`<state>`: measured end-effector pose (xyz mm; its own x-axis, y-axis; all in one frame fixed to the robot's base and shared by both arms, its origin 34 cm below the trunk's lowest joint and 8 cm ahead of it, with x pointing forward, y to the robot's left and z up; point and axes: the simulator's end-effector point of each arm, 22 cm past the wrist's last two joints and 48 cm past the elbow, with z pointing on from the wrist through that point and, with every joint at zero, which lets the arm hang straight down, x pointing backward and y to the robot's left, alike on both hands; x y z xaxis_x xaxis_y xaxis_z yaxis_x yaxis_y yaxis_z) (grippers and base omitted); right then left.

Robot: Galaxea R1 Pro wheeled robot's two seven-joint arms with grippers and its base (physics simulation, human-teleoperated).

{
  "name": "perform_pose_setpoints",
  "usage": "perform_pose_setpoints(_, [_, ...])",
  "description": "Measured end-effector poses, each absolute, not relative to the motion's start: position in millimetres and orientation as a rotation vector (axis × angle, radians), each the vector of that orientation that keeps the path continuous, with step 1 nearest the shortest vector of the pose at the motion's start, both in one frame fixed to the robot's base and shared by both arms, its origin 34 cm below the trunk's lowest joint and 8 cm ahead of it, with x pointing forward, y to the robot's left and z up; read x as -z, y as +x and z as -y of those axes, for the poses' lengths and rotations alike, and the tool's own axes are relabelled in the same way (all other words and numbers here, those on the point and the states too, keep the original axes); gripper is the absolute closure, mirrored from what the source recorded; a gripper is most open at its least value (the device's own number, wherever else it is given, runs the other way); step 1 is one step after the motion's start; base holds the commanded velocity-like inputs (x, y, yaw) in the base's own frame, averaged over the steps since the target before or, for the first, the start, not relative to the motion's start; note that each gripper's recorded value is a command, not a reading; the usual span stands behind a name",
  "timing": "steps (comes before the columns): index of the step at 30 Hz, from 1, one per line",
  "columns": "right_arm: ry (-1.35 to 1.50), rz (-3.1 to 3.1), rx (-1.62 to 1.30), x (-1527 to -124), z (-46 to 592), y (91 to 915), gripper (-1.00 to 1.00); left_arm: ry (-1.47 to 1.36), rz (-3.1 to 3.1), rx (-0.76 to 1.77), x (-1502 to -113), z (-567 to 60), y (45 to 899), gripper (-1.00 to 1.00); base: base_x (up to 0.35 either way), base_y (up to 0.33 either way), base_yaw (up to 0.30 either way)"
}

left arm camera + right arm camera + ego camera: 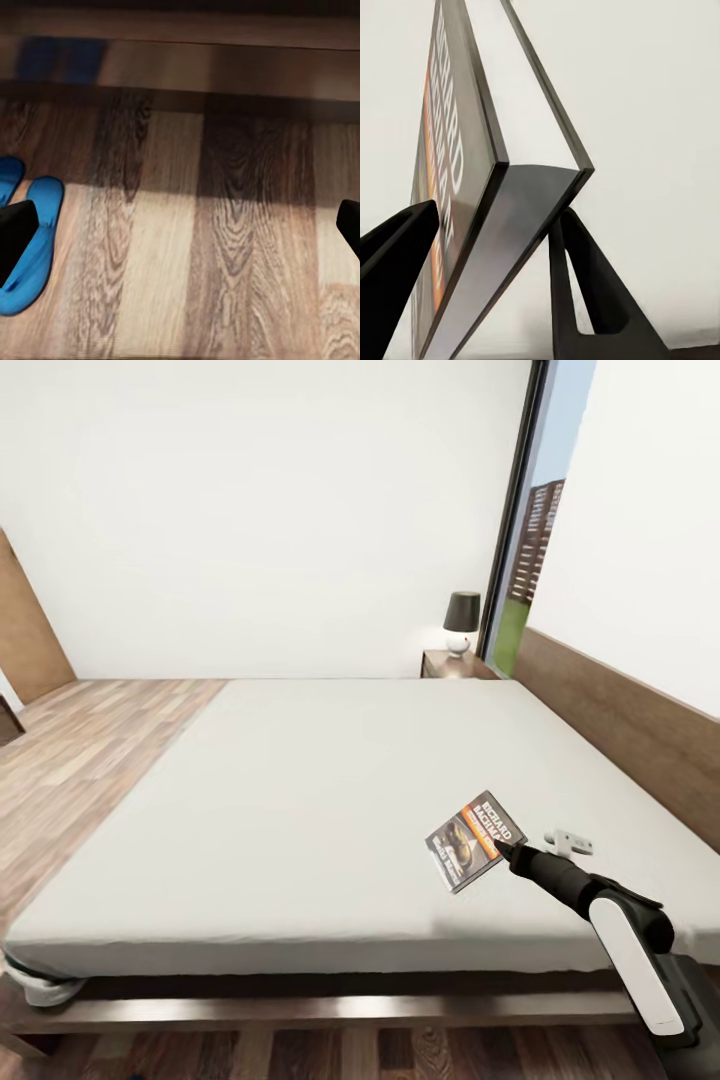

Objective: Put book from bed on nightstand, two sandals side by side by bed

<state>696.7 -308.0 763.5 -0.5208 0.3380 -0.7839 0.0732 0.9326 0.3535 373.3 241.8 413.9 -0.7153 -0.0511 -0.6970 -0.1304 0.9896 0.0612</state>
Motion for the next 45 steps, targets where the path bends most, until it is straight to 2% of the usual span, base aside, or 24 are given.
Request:
perform_pose_setpoints(14, [0.295,-2.100,-0.339,-793,309,700,1.00,-0.128,-2.360,-0.135,-443,-242,379,-1.00,-0.184,0.000,0.269])
perform_pose_setpoints(45, [0.307,-2.103,-0.339,-850,311,702,1.00,-0.134,-2.341,-0.135,-503,-243,389,-1.00,-0.018,0.000,0.269])
